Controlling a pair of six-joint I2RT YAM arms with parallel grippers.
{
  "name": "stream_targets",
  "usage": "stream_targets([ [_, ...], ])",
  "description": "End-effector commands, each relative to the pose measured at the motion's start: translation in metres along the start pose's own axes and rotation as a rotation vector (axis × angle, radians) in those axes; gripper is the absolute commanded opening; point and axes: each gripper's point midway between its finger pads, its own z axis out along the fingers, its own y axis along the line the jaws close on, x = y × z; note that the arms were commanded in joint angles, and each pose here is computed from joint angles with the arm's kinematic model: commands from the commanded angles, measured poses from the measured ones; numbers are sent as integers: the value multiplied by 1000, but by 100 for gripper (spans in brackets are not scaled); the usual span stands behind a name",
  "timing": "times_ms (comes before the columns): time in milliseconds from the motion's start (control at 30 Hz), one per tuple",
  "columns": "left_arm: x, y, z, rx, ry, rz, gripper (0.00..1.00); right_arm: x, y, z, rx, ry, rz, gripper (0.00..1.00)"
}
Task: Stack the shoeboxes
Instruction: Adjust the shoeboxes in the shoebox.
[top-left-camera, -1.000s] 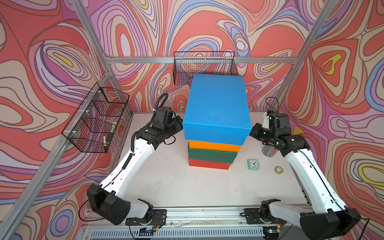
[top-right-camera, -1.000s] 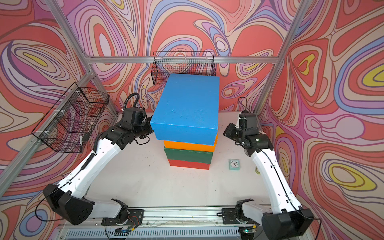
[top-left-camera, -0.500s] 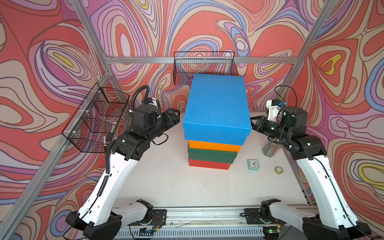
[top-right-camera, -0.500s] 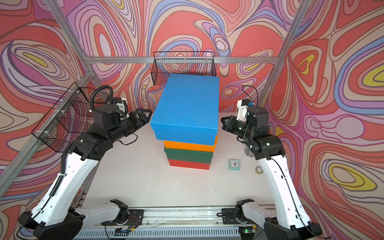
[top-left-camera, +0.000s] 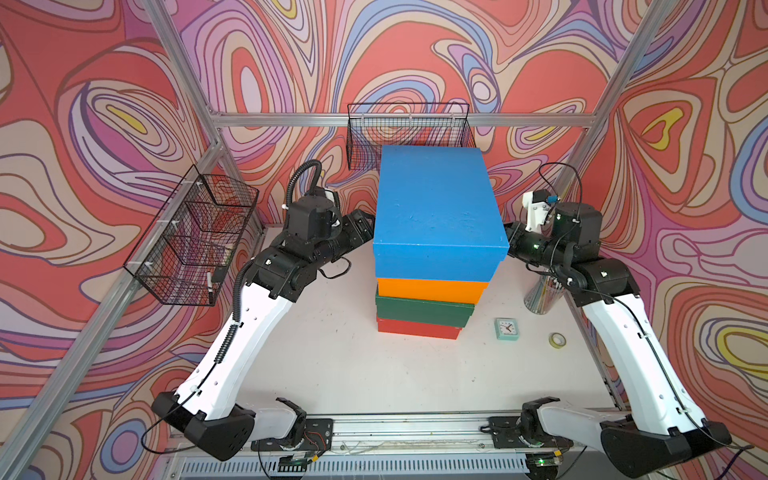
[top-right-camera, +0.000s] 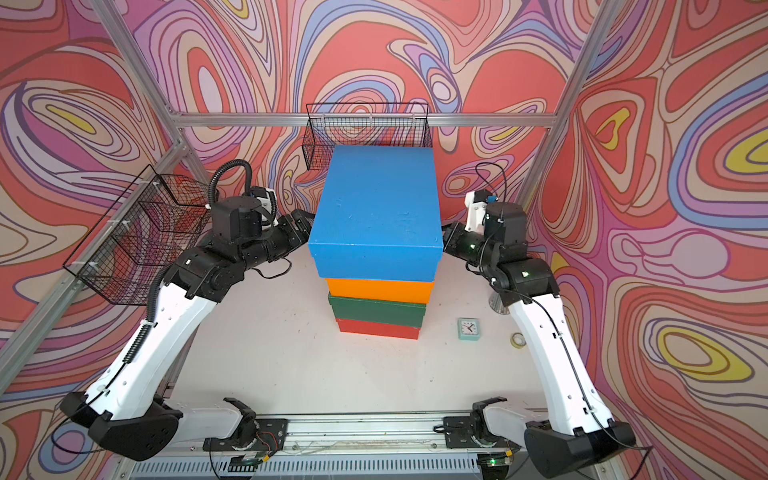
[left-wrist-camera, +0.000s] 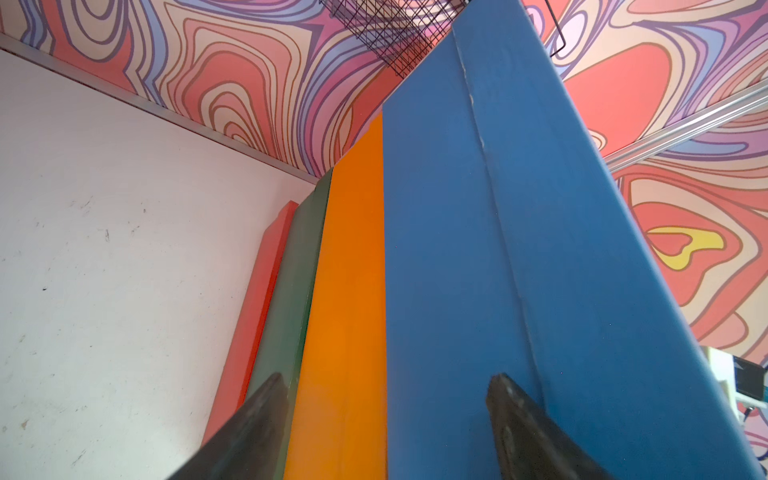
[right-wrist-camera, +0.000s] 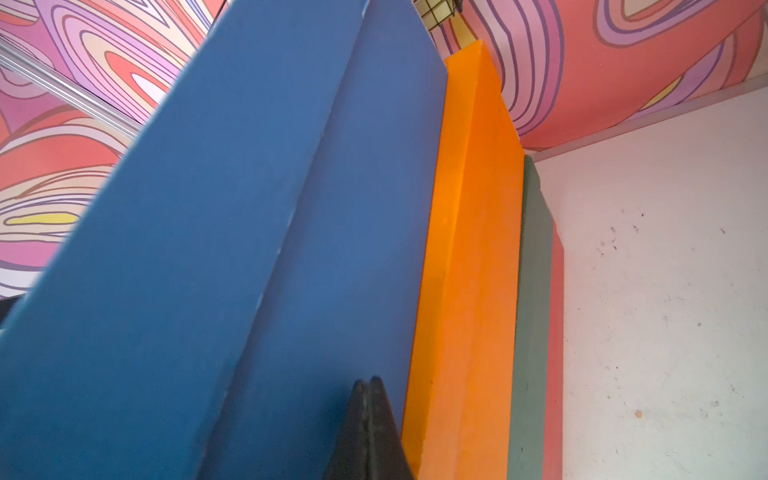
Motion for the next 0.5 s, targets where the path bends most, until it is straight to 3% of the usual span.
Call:
stream_targets([
  [0,-4,-17,7,47,4,24,79,-10,16,-1,-49,-24,-16,0],
  [267,-1,-17,31,26,34,26,79,-12,12,-5,-21,-46,-19,0],
  [467,2,-9,28,7,32,15,79,-11,6,-3,3,-41,-20,0],
])
